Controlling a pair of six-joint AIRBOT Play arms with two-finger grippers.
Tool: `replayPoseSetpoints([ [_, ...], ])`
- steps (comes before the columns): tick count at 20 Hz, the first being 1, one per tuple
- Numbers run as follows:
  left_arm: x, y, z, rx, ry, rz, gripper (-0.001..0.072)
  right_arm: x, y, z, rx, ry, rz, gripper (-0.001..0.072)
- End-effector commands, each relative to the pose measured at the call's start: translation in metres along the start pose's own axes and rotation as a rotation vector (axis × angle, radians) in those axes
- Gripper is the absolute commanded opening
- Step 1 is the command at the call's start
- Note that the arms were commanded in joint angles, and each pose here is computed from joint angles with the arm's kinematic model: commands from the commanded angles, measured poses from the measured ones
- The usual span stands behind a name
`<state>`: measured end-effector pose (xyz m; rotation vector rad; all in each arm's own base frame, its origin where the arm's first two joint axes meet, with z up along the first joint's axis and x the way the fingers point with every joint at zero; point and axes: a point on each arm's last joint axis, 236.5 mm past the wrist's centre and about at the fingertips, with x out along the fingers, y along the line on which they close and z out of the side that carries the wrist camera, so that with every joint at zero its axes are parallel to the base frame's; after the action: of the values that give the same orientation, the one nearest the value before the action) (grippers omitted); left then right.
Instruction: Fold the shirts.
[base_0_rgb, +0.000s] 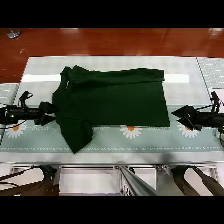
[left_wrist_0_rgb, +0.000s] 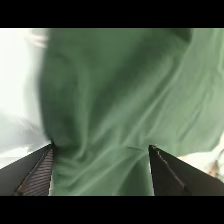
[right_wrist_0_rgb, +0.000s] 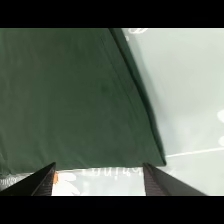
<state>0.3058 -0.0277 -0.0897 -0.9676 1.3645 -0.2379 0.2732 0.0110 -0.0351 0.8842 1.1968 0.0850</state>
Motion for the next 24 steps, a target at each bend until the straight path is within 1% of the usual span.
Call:
replayPoseSetpoints([
  [1, 0.023, -0.003, -0.004, 0.036, 0.033, 0.026, 0.0692, 0.0, 0.0, 0.001, 0.003, -0.005, -0.001, 0.0621],
  [2, 0.029, -0.005, -0.007, 0.049, 0.046, 0.032, 0.0551, 0.0, -0.001, 0.001, 0.001, -0.004, -0.006, 0.0621],
  [3, 0.032, -0.006, -0.009, 0.058, 0.053, 0.036, 0.0207, 0.0, -0.004, 0.0, -0.003, -0.001, -0.016, 0.0621],
  [4, 0.033, -0.009, -0.009, 0.072, 0.054, 0.03, 0.003, -0.001, -0.011, -0.002, -0.006, 0.008, -0.048, 0.0621],
  [7, 0.028, -0.018, -0.008, 0.099, 0.066, 0.014, 0.0025, -0.006, -0.053, -0.015, 0.026, 0.061, -0.228, 0.0621],
  [8, 0.026, -0.022, -0.007, 0.108, 0.069, 0.008, 0.0025, -0.005, -0.059, -0.022, 0.046, 0.08, -0.245, 0.0621],
  [11, 0.021, -0.03, -0.004, 0.128, 0.076, -0.006, 0.0025, 0.011, -0.056, -0.038, 0.11, 0.141, -0.186, 0.0621],
  [14, 0.02, -0.032, -0.001, 0.134, 0.072, -0.008, 0.0025, 0.035, -0.042, -0.029, 0.159, 0.15, -0.072, 0.0621],
  [16, 0.02, -0.032, -0.001, 0.134, 0.071, -0.008, 0.0025, 0.058, -0.037, -0.026, 0.173, 0.162, -0.057, 0.0621],
  [18, 0.02, -0.033, -0.001, 0.134, 0.071, -0.008, 0.0025, 0.076, -0.022, -0.017, 0.137, 0.166, -0.044, 0.062],
  [19, 0.02, -0.033, -0.001, 0.134, 0.071, -0.008, 0.0025, 0.083, -0.009, -0.009, 0.108, 0.163, -0.031, 0.055],
  [20, 0.02, -0.033, -0.001, 0.135, 0.071, -0.008, 0.0025, 0.086, 0.003, -0.004, 0.071, 0.164, -0.025, 0.0369],
  [21, 0.019, -0.035, -0.001, 0.135, 0.067, -0.013, 0.0025, 0.088, 0.016, 0.0, 0.019, 0.171, -0.018, 0.0091],
  [22, 0.016, -0.041, 0.002, 0.137, 0.05, -0.029, 0.0025, 0.087, 0.031, 0.005, -0.032, 0.17, -0.006, 0.002],
  [24, -0.003, -0.073, 0.019, 0.18, -0.024, -0.096, 0.0025, 0.071, 0.067, 0.03, -0.133, 0.147, 0.03, 0.0019],
])
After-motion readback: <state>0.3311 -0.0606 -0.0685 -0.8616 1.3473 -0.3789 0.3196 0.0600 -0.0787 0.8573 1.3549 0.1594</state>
